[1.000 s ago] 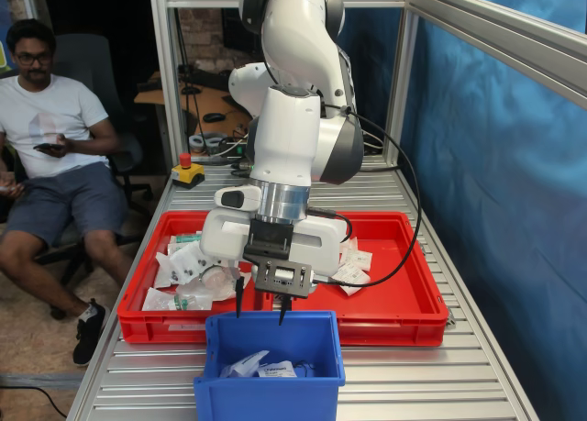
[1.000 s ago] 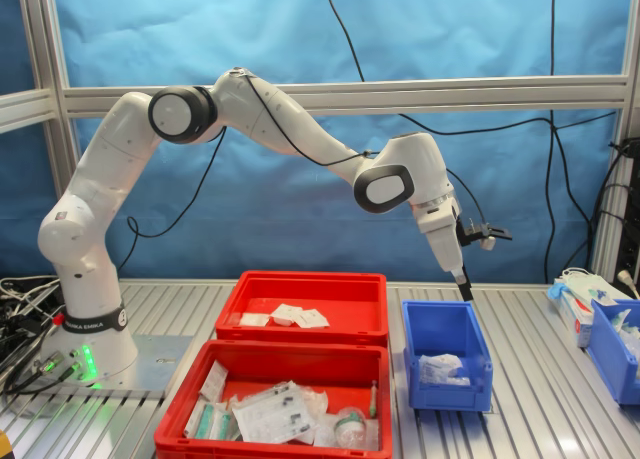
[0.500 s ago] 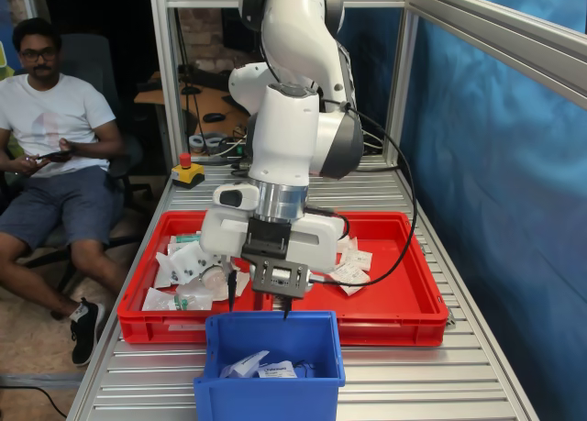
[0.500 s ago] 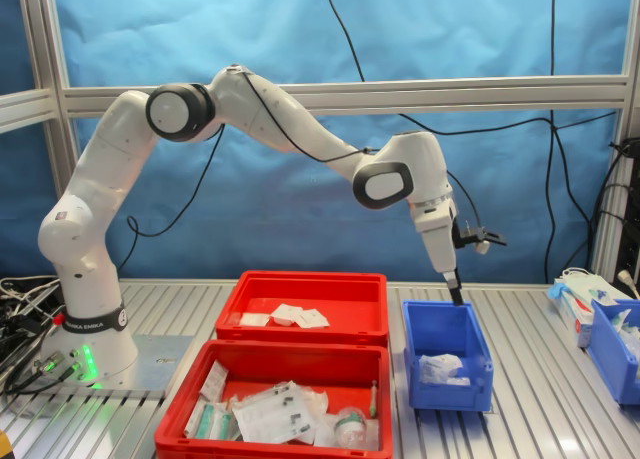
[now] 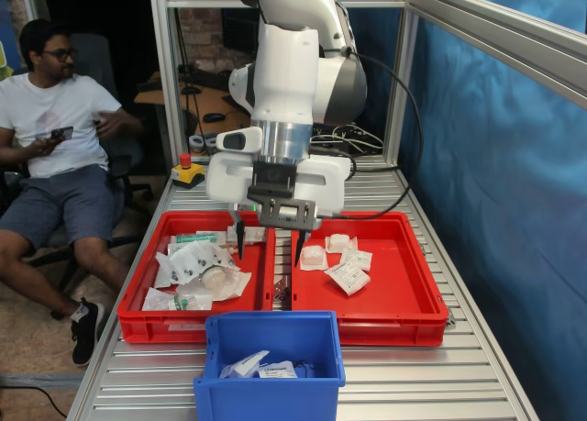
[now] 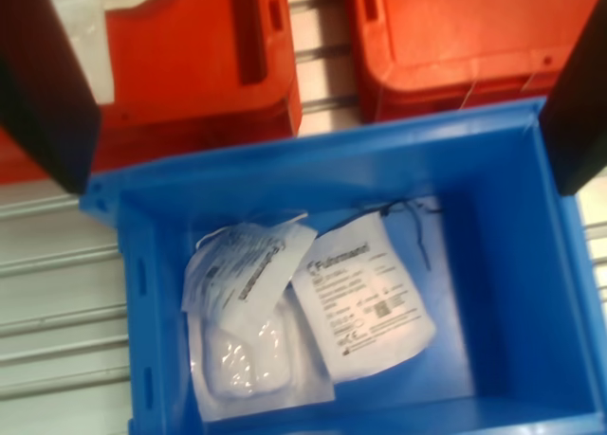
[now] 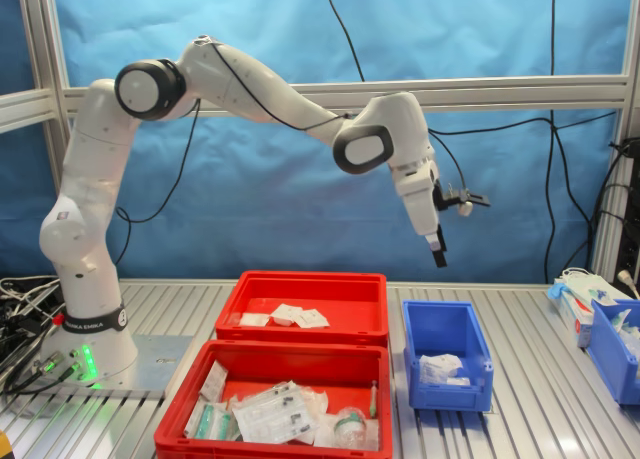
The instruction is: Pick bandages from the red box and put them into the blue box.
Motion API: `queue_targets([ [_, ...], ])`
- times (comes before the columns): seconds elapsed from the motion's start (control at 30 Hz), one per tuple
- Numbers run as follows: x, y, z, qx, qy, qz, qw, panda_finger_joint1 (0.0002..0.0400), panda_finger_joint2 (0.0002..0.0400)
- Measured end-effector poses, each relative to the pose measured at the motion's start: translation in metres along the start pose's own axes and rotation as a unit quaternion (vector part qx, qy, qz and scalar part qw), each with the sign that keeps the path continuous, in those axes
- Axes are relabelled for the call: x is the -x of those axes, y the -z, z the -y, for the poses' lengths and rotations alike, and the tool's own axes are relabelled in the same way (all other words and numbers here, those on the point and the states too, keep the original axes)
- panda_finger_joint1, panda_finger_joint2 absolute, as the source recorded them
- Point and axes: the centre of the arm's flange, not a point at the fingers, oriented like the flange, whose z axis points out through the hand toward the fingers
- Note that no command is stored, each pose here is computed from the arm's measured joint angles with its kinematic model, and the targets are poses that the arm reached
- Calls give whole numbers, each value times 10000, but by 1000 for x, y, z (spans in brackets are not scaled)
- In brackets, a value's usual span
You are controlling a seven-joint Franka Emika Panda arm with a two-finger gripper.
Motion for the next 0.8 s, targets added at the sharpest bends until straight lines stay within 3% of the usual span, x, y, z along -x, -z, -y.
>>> queue_targets([
  [0.23, 7, 30, -5, -100, -23, 226, 9997, 400, 400],
  [0.6, 21, 64, -20, 154, 3, 763, 9970, 400, 400],
  [0.8, 27, 80, -28, 185, 18, 888, 9959, 400, 400],
])
